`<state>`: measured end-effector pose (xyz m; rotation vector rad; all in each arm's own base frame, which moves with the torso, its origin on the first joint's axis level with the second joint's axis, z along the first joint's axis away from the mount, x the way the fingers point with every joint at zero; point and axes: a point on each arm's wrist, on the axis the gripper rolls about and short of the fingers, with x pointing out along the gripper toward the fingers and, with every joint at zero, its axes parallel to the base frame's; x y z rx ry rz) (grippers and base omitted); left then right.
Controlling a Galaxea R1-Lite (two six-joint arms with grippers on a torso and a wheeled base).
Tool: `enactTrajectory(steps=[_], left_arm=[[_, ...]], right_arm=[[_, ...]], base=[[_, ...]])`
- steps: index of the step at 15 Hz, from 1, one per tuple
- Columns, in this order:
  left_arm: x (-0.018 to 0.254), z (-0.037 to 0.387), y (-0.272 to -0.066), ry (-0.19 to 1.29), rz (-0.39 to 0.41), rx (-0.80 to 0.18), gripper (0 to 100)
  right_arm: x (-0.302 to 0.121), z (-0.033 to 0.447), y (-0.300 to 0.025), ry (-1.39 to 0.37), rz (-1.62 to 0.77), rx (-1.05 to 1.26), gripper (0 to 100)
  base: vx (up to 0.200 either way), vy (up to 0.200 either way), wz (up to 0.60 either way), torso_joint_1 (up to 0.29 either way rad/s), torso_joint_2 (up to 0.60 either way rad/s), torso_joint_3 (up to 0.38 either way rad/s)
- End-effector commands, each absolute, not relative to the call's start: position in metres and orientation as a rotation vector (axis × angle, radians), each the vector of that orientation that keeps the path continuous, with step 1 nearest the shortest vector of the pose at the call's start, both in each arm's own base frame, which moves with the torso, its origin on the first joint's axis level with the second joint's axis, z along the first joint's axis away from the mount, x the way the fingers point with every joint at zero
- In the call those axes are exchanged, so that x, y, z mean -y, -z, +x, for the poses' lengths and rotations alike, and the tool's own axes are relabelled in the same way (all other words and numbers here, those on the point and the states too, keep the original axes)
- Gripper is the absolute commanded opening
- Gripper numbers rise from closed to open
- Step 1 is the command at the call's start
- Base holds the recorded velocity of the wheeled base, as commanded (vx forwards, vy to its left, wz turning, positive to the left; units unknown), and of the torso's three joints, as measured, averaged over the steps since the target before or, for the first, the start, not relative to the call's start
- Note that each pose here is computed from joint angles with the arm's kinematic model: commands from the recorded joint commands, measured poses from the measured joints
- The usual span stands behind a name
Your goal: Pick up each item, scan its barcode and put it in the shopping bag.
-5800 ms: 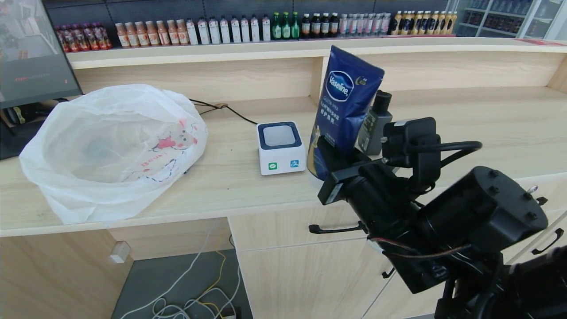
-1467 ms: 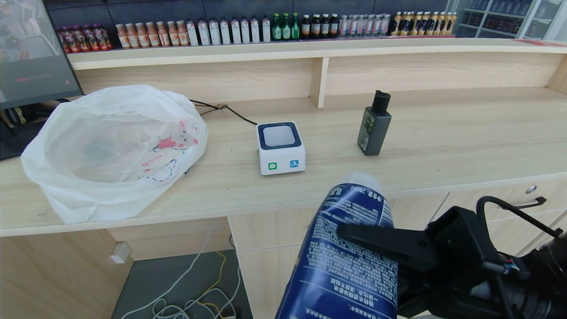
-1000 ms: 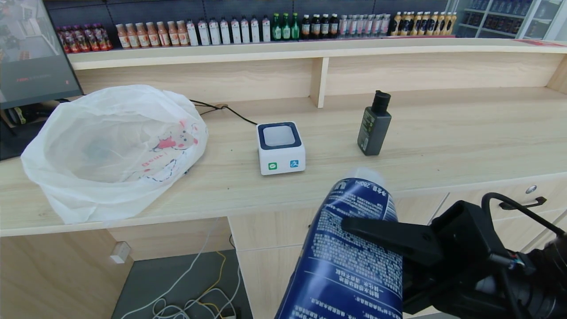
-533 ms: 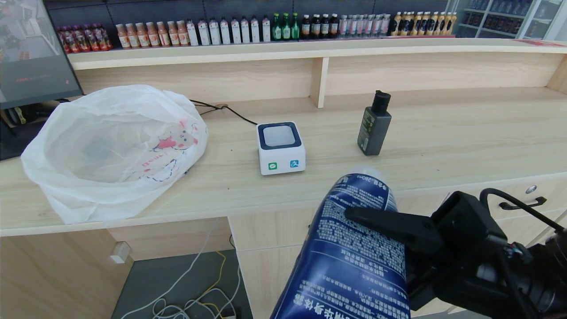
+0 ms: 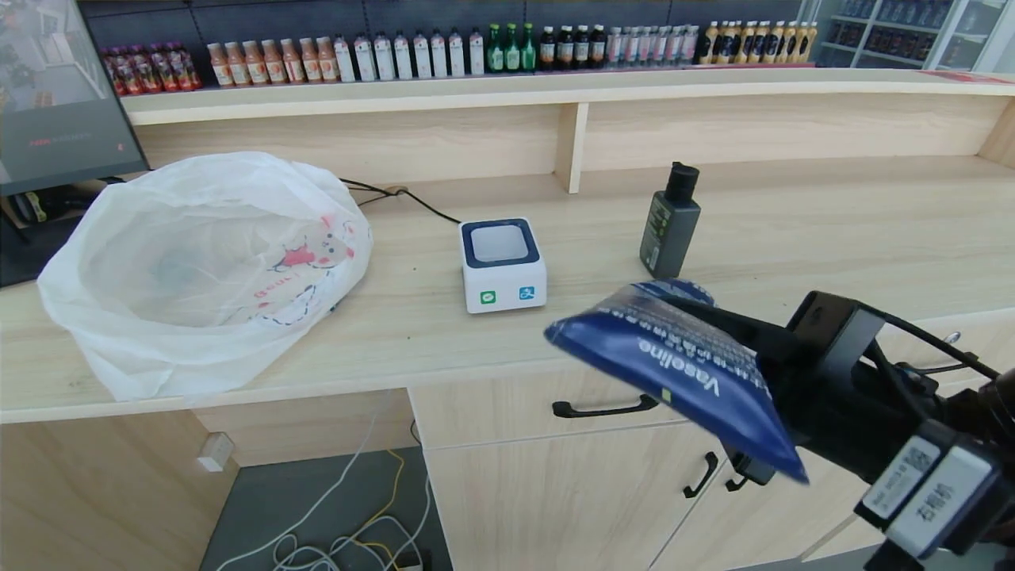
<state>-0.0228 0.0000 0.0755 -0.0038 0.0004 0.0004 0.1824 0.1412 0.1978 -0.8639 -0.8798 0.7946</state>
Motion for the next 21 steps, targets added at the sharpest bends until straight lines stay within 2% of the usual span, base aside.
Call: enactTrajectory(steps=[1, 7, 11, 13, 15, 18, 21], left_arm=[[0.000, -0.023, -0.075, -0.002, -0.005, 0.000, 100], [0.000, -0.023, -0.075, 0.000, -0.005, 0.000, 100], [0.000, -0.023, -0.075, -0.002, -0.005, 0.000, 100], [0.000, -0.023, -0.075, 0.000, -0.005, 0.000, 100], [0.000, -0.023, -0.075, -0.002, -0.005, 0.000, 100], [0.000, -0.023, -0.075, 0.000, -0.005, 0.000, 100], [0.000, -0.023, -0.075, 0.000, -0.005, 0.000, 100]], right_arm=[[-0.145, 0.195, -0.190, -0.797, -0.805, 0.787, 0], [-0.161, 0.189, -0.191, -0.714, -0.493, 0.578, 0], [-0.195, 0.191, -0.234, -0.672, -0.121, 0.583, 0], [-0.194, 0.191, -0.237, -0.684, -0.044, 0.563, 0], [-0.186, 0.190, -0.243, -0.617, 0.046, 0.544, 0], [-0.182, 0.194, -0.241, -0.501, 0.223, 0.464, 0], [-0.174, 0.188, -0.226, -0.480, 0.219, 0.421, 0]], base=[[0.000, 0.000, 0.00, 0.000, 0.00, 0.000], [0.000, 0.000, 0.00, 0.000, 0.00, 0.000], [0.000, 0.000, 0.00, 0.000, 0.00, 0.000], [0.000, 0.000, 0.00, 0.000, 0.00, 0.000], [0.000, 0.000, 0.00, 0.000, 0.00, 0.000], [0.000, 0.000, 0.00, 0.000, 0.00, 0.000], [0.000, 0.000, 0.00, 0.000, 0.00, 0.000]])
